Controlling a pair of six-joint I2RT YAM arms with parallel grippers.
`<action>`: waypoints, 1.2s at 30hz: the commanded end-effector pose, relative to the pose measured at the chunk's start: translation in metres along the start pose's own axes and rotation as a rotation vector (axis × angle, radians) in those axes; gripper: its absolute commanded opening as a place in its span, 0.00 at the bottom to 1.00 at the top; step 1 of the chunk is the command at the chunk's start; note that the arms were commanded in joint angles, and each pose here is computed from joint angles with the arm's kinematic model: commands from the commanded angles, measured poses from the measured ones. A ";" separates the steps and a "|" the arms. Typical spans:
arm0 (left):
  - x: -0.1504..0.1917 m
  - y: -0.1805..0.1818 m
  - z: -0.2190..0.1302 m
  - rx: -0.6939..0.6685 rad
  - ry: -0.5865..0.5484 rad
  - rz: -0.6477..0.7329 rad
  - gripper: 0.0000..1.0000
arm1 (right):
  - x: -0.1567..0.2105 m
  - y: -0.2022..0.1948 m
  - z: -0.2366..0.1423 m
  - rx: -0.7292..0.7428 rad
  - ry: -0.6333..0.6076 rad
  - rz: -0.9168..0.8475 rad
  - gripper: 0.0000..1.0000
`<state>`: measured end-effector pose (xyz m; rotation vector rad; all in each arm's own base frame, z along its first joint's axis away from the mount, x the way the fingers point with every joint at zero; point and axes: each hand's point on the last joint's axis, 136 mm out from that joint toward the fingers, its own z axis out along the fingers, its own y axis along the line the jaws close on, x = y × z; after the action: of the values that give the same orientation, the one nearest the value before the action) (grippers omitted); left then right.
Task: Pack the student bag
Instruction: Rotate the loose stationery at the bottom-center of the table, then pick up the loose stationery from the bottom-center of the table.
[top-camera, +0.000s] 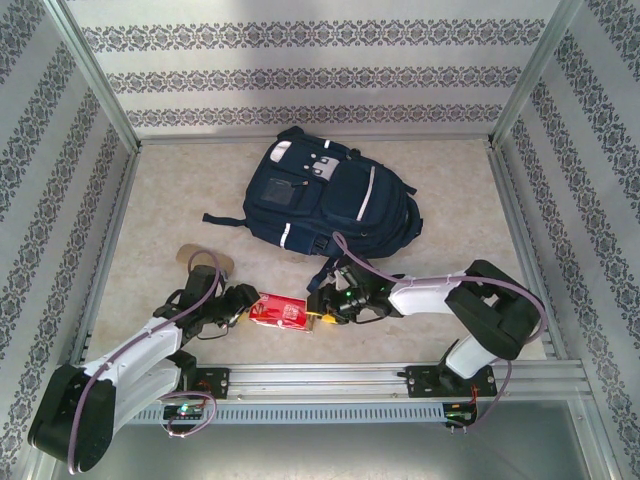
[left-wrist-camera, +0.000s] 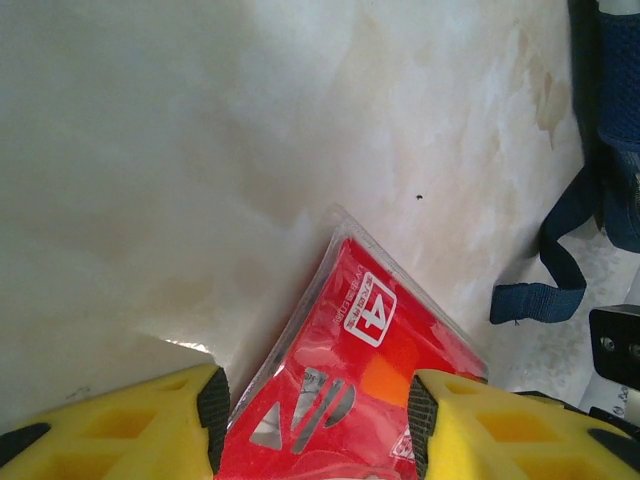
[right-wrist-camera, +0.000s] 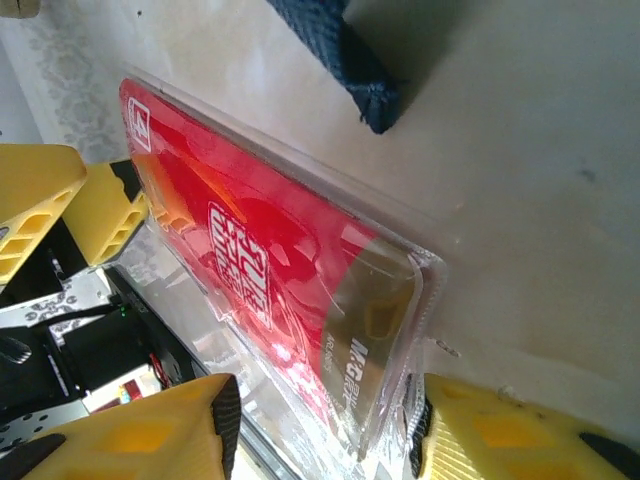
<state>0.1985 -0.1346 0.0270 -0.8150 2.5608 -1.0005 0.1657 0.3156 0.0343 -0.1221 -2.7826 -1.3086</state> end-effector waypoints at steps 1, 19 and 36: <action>0.026 0.024 0.007 -0.064 0.101 -0.027 0.52 | -0.004 0.026 0.003 -0.063 -0.014 -0.045 0.46; 0.032 0.021 0.014 -0.103 0.142 0.025 0.46 | -0.025 0.041 0.010 -0.085 -0.112 -0.036 0.17; -0.028 -0.141 -0.052 0.010 0.015 0.432 0.63 | -0.053 0.080 -0.222 -0.166 -0.615 -0.157 0.00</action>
<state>0.2475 -0.1638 0.1501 -0.4224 2.5352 -0.9172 0.2342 0.2292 0.2204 -0.3272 -3.0636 -1.8985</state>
